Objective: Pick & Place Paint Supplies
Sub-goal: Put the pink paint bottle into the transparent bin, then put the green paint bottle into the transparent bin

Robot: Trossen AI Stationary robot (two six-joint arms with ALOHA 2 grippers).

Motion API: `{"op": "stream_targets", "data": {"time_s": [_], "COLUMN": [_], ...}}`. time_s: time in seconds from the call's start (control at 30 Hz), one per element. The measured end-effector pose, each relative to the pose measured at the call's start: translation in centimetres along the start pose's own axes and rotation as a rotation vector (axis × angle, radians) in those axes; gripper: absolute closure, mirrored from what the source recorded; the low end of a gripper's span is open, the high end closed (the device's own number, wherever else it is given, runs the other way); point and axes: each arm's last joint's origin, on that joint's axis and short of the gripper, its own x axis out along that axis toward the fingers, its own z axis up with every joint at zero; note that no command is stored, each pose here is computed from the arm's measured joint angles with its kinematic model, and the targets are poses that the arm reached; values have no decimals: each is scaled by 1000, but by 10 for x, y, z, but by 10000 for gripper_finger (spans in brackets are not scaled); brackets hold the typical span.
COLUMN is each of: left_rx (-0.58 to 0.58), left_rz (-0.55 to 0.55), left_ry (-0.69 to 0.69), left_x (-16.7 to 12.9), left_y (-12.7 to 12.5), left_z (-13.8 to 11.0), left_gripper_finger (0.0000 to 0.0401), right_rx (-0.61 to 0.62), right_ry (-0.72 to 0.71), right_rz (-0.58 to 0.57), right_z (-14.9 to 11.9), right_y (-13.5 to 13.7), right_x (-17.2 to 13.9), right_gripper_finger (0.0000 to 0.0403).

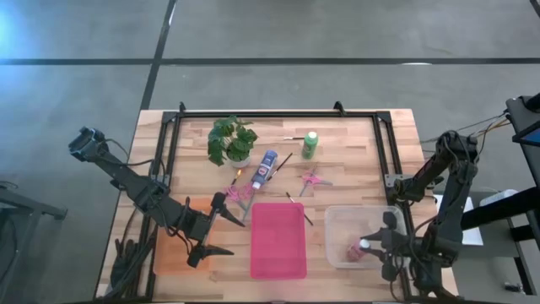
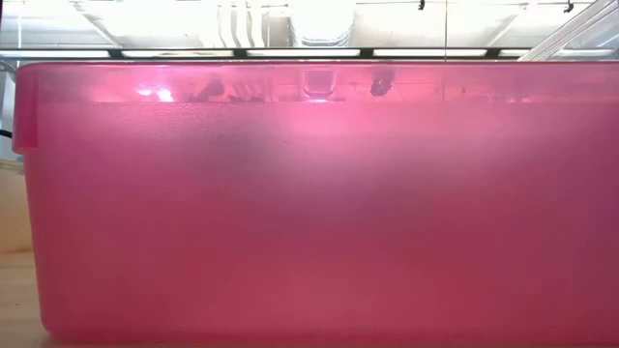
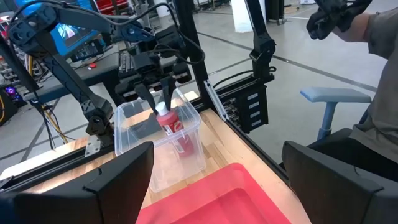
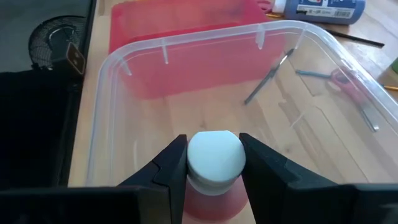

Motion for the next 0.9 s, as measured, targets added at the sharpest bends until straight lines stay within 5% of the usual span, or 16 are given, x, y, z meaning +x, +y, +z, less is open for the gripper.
{"op": "stream_targets", "data": {"time_s": [0.43,0.9], "left_rx": [-1,-1], "left_rz": [0,0], "left_ry": [-1,-1], "left_x": [0,0], "left_y": [0,0], "left_z": [0,0], "left_gripper_finger": [40,40], "right_rx": [20,13], "right_ry": [29,-71], "right_rz": [16,26], "right_z": [-2,9], "right_y": [4,5], "right_x": [1,-5], "right_gripper_finger": [176,149]}}
